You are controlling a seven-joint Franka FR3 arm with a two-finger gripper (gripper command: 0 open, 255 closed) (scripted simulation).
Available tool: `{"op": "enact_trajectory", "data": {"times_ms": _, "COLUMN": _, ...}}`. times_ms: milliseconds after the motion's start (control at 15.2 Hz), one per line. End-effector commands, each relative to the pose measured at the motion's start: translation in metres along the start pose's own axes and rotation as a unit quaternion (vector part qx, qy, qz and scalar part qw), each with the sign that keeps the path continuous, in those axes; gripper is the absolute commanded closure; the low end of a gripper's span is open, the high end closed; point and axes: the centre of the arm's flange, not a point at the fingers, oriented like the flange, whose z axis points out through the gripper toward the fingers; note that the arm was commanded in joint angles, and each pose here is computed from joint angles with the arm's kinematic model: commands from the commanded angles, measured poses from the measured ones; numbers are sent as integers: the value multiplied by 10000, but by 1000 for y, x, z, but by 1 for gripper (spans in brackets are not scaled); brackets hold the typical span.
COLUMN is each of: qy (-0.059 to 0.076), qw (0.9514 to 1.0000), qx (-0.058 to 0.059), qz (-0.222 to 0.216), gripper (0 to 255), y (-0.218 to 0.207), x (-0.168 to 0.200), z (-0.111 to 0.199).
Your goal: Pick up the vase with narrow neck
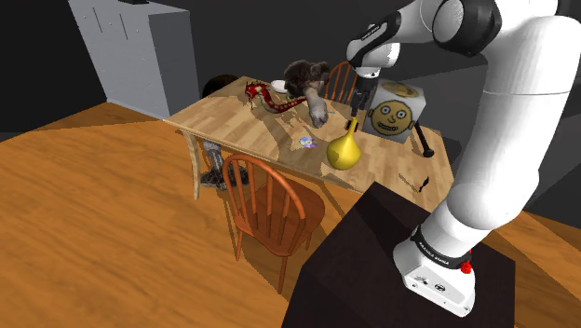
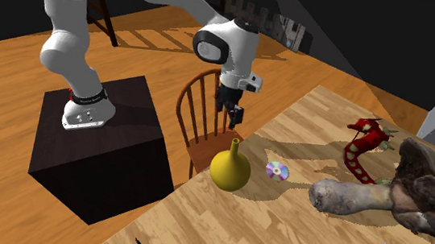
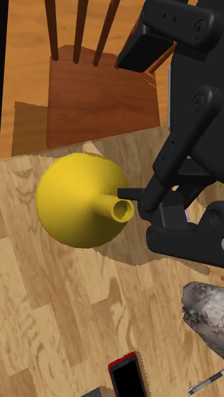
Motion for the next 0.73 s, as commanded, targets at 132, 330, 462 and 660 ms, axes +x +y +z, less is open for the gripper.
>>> {"op": "enact_trajectory", "data": {"times_ms": 132, "qy": -77, "qw": 10000, "qx": -3, "qz": -36, "gripper": 0, "y": 43, "x": 18, "z": 29}}
{"op": "enact_trajectory", "data": {"times_ms": 330, "qy": -120, "qw": 9999, "qx": -5, "qz": -51, "gripper": 0, "y": 66, "x": 27, "z": 43}}
{"op": "enact_trajectory", "data": {"times_ms": 462, "qy": -120, "qw": 9999, "qx": -5, "qz": -51, "gripper": 0, "y": 66, "x": 28, "z": 54}}
{"op": "enact_trajectory", "data": {"times_ms": 660, "qy": -120, "qw": 9999, "qx": -5, "qz": -51, "gripper": 0, "y": 66, "x": 29, "z": 70}}
